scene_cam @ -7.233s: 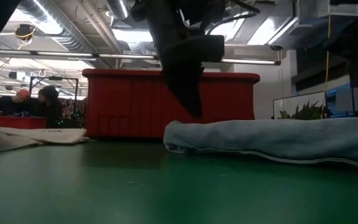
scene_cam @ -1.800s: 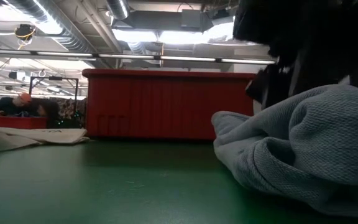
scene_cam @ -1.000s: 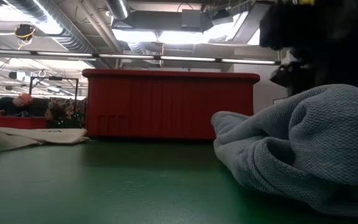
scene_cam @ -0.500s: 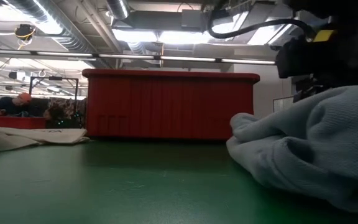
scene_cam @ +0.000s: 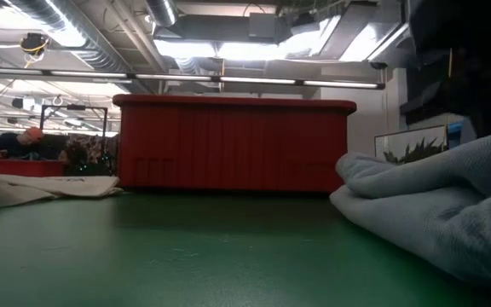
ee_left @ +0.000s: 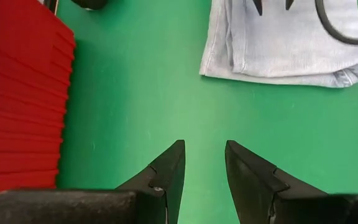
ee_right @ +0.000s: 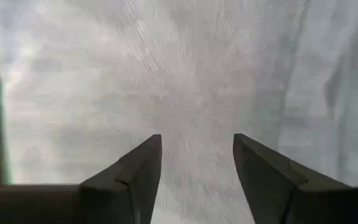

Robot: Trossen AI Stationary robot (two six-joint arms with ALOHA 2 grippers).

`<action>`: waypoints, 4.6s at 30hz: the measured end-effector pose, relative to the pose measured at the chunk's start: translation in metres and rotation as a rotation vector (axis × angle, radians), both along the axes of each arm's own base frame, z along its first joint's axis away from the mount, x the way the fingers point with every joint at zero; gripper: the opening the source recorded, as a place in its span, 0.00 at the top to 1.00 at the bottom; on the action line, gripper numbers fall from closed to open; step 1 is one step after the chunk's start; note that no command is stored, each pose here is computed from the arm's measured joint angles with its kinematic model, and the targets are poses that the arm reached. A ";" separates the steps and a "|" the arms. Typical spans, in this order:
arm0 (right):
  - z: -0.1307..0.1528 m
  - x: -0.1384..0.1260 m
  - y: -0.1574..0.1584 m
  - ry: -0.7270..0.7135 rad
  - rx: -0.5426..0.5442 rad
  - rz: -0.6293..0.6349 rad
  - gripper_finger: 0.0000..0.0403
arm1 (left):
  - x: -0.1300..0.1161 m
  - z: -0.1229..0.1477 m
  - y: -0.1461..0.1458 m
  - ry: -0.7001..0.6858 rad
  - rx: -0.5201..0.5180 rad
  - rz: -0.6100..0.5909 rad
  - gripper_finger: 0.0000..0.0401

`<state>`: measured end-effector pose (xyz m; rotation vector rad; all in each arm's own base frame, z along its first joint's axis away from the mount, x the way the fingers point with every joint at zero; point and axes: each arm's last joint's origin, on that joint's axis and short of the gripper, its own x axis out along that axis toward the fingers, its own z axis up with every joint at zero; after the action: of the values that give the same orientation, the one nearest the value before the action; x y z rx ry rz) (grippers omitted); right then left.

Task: Fold Laundry from Bin
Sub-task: Fold the light blue jeans, then remove the green shirt from the red bin

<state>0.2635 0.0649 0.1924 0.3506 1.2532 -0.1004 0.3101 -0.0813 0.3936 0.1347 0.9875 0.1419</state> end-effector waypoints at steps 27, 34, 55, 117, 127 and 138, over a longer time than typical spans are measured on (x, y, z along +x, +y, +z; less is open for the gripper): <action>0.206 -0.018 -0.060 -0.393 -0.686 -0.101 0.50 | -0.018 0.049 0.086 -0.249 0.152 0.096 0.73; 0.234 -0.036 -0.129 -0.323 -0.829 -0.312 0.50 | -0.044 0.062 0.099 -0.251 0.154 0.146 0.73; 0.201 -0.130 -0.345 -0.139 -0.777 -0.910 0.50 | -0.046 0.061 0.104 -0.233 0.125 0.137 0.73; 0.117 -0.154 -0.456 -0.201 -0.695 -1.343 0.74 | -0.046 0.061 0.104 -0.239 0.120 0.144 0.73; 0.119 -0.153 -0.457 -0.250 -0.669 -1.363 0.68 | -0.046 0.061 0.104 -0.239 0.120 0.144 0.73; 0.120 -0.152 -0.458 -0.294 -0.646 -1.401 0.60 | -0.046 0.061 0.104 -0.239 0.120 0.144 0.73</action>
<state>0.1112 -0.3930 0.3121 0.5846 0.4316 -1.5453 0.2643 0.0231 0.4542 0.1530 0.7500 0.3421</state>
